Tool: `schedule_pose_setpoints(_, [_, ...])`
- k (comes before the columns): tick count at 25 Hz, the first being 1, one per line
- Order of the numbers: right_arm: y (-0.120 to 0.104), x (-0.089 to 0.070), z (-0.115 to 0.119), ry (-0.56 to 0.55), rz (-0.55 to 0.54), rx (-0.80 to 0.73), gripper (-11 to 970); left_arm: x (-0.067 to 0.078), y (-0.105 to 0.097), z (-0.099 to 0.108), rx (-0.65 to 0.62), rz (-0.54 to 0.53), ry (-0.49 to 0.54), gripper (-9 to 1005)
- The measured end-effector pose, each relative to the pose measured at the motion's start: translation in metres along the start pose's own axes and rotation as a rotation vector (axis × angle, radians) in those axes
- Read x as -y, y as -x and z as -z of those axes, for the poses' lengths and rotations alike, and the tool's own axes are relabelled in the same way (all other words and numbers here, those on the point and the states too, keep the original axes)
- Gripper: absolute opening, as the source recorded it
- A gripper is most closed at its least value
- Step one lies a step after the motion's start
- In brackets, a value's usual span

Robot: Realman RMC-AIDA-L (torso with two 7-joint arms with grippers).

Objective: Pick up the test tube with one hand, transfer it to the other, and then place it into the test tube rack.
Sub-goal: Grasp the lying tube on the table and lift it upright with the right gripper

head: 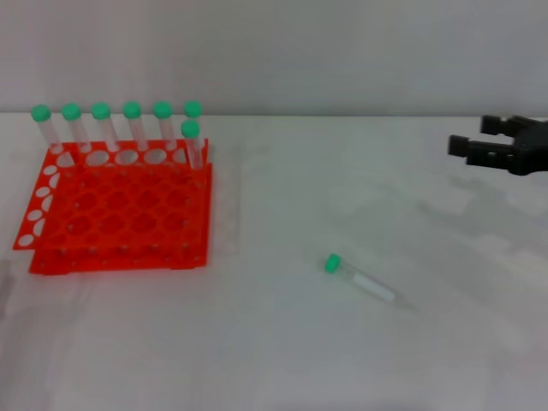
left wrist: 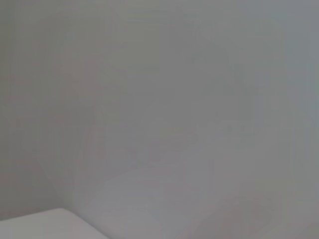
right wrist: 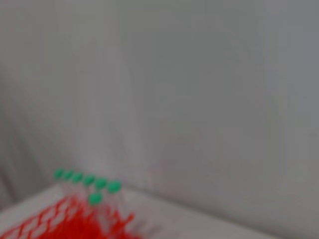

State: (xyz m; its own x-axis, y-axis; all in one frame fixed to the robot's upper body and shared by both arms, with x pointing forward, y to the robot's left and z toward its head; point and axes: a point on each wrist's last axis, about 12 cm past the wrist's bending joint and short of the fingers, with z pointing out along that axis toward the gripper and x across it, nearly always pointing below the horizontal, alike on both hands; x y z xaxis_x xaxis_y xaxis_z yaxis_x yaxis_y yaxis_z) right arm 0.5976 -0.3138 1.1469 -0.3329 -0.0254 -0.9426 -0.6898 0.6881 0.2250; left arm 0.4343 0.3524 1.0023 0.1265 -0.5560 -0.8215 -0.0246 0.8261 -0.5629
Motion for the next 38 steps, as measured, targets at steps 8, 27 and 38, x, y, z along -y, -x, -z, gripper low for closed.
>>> schedule_pose_setpoints(8, [0.057, -0.054, -0.02, -0.074, 0.169, -0.374, 804, 0.004, -0.002, -0.001, -0.016, -0.001, -0.025, 894])
schedule_pose_setpoints(27, [0.043, -0.16, -0.122, -0.19, 0.366, -0.985, 773, 0.009, -0.006, 0.0, -0.027, 0.006, -0.053, 894])
schedule_pose_setpoints(38, [0.014, -0.155, -0.145, -0.156, 0.351, -1.105, 699, 0.01, -0.007, 0.0, -0.031, 0.007, -0.056, 892])
